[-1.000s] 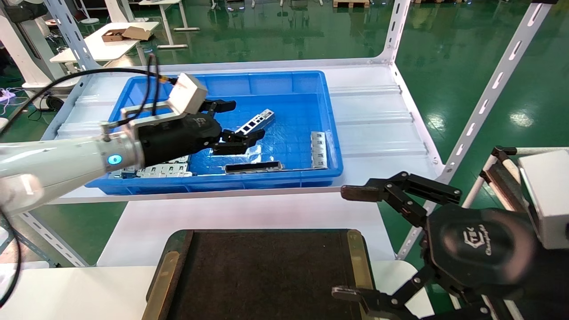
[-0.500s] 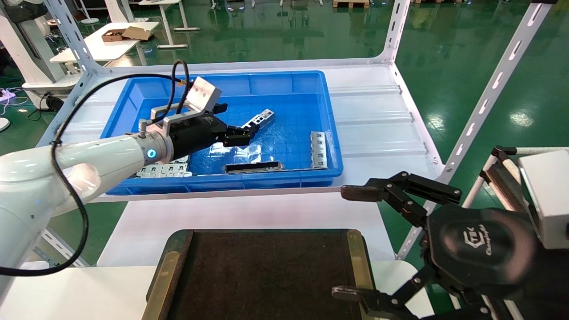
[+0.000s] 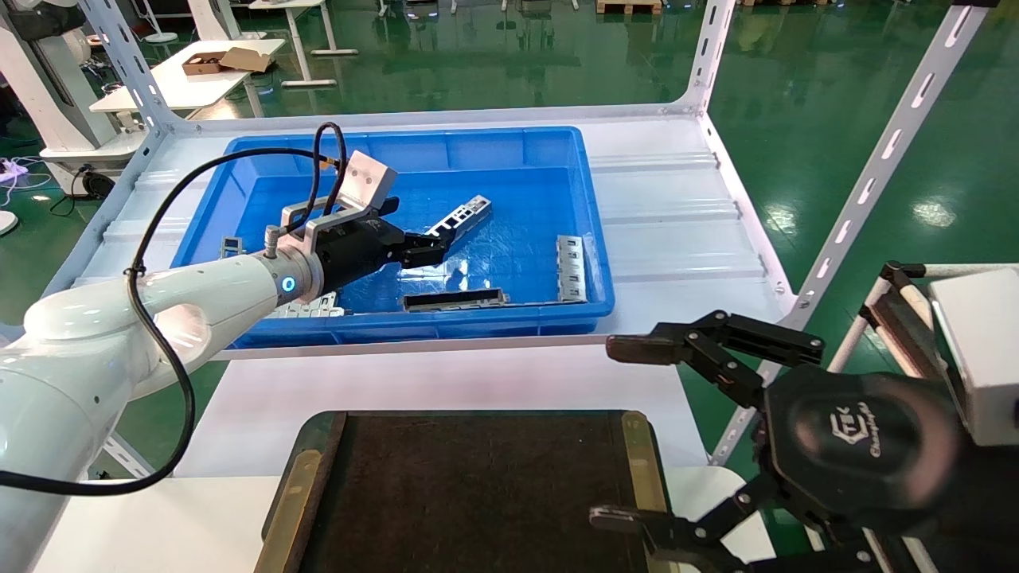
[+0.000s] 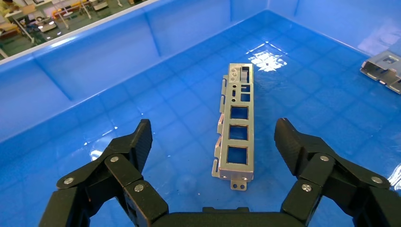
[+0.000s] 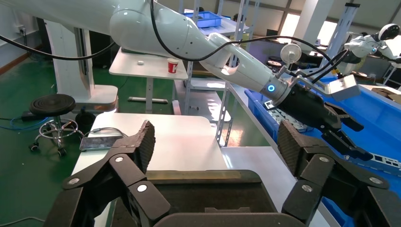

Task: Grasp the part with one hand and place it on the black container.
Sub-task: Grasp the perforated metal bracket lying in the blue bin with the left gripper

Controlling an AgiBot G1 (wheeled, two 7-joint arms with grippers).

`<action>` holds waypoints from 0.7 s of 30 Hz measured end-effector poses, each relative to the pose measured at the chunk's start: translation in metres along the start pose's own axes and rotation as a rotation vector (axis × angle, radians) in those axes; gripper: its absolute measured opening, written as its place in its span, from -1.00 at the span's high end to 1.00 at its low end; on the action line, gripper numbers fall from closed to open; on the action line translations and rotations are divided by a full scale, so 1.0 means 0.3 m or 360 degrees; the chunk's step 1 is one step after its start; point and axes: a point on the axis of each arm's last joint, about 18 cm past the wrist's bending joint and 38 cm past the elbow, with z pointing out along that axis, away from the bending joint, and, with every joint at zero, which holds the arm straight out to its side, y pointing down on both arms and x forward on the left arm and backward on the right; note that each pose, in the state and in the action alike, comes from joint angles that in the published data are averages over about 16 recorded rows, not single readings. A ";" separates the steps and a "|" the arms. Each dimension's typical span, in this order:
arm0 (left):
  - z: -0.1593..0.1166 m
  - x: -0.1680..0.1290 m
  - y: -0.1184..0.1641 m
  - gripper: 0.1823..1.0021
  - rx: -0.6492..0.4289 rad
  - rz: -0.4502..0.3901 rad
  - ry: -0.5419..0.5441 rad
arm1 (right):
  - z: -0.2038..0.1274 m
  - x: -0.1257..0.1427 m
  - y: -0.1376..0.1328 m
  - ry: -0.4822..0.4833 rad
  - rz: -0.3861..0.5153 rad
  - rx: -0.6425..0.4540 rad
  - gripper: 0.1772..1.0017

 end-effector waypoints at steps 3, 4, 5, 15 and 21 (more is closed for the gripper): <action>0.004 0.004 0.009 -0.87 -0.0007 -0.0008 -0.0010 | 0.000 0.000 0.000 0.0000 0.0000 0.0000 -0.83; 0.005 0.005 0.012 -0.84 -0.0010 -0.0010 -0.0012 | 0.000 0.000 0.000 0.0000 0.0000 0.0000 -0.81; 0.006 0.006 0.015 -0.81 -0.0012 -0.0012 -0.0015 | 0.000 0.000 0.000 0.0000 0.0000 0.0000 -0.79; 0.013 0.020 0.044 -0.44 -0.0037 -0.0032 -0.0026 | 0.000 0.000 0.000 0.0000 0.0000 0.0000 -0.36; 0.015 0.026 0.053 -0.10 -0.0042 -0.0051 -0.0029 | 0.000 0.000 0.000 0.0000 0.0000 0.0000 -0.01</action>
